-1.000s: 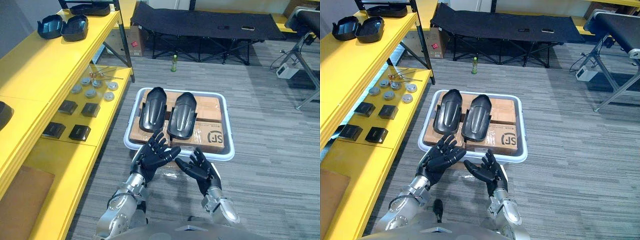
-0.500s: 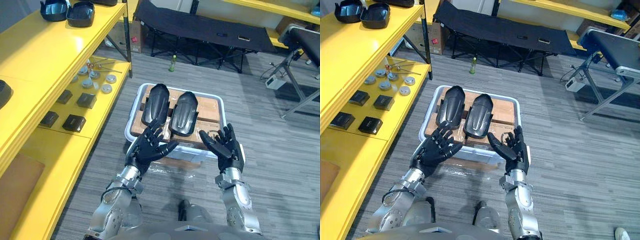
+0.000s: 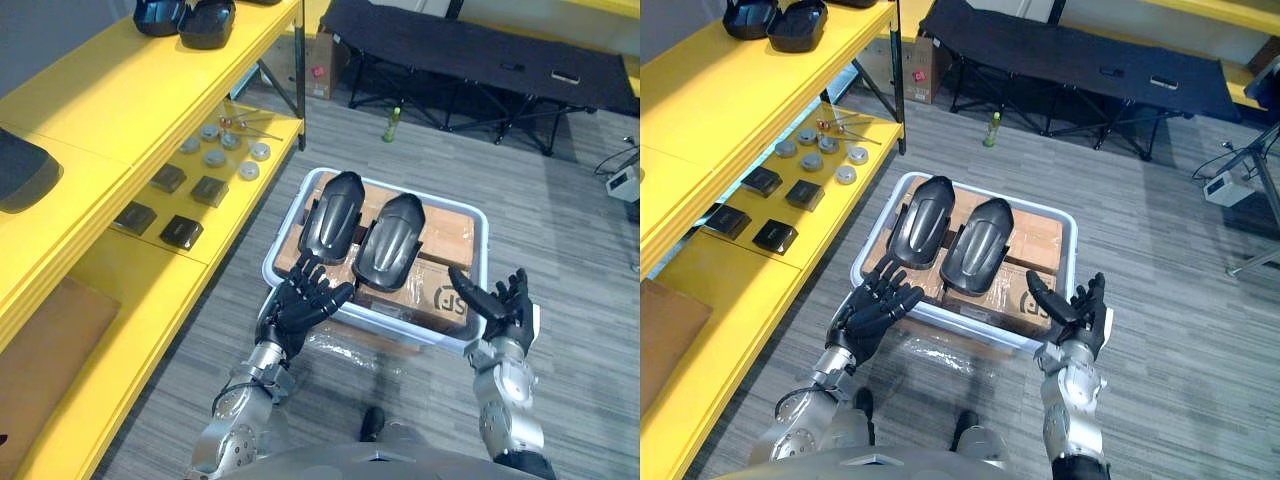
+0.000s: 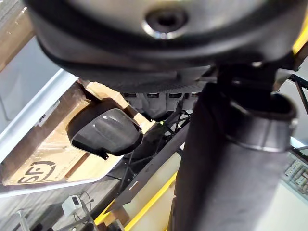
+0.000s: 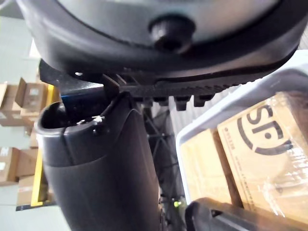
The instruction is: Walk over and take three plastic housings, then place them on the shelf
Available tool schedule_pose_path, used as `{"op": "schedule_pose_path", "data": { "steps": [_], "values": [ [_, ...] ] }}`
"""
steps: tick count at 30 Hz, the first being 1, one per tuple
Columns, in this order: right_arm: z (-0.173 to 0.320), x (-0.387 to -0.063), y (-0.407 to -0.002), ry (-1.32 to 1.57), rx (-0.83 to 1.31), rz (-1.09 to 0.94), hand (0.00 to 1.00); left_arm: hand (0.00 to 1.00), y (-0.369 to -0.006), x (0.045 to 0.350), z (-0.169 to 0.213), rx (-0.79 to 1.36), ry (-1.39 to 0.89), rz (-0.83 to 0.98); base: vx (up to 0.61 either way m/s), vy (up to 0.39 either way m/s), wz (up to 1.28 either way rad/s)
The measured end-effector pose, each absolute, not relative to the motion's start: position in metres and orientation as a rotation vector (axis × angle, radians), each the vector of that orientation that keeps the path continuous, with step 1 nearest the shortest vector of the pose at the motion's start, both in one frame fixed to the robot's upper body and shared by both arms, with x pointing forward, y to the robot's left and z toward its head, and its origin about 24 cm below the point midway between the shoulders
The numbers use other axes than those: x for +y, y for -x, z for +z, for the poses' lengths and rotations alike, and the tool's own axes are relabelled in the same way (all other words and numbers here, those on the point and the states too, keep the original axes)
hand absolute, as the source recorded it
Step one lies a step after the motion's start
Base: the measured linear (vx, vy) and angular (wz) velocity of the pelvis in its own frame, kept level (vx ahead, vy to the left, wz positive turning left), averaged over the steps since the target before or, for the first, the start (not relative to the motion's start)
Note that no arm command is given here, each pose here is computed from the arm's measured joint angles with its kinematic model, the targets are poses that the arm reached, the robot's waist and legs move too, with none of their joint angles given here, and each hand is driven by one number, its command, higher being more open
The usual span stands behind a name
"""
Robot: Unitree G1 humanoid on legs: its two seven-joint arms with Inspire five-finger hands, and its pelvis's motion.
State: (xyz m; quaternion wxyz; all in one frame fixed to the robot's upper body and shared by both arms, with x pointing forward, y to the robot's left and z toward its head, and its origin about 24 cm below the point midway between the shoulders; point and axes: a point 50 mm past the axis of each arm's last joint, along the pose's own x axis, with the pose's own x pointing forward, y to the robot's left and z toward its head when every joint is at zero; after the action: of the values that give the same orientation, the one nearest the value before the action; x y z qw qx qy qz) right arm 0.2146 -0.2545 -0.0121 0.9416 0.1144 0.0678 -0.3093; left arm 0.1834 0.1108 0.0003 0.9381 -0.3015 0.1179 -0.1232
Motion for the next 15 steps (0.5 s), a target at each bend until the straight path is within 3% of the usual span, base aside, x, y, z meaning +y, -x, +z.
{"op": "schedule_pose_path", "data": {
  "steps": [9, 15],
  "values": [
    [0.031, -0.294, -0.267, -0.131, 0.041, -0.745, 1.0, 1.0, -0.196, 0.113, 0.009, 0.204, 0.579, -0.283, -0.09, 0.047, 0.08],
    [0.074, -0.311, -0.303, 0.095, -0.002, -0.759, 1.0, 1.0, -0.201, 0.109, 0.014, 0.176, 0.594, -0.292, -0.05, 0.027, 0.15]
  ]
}}
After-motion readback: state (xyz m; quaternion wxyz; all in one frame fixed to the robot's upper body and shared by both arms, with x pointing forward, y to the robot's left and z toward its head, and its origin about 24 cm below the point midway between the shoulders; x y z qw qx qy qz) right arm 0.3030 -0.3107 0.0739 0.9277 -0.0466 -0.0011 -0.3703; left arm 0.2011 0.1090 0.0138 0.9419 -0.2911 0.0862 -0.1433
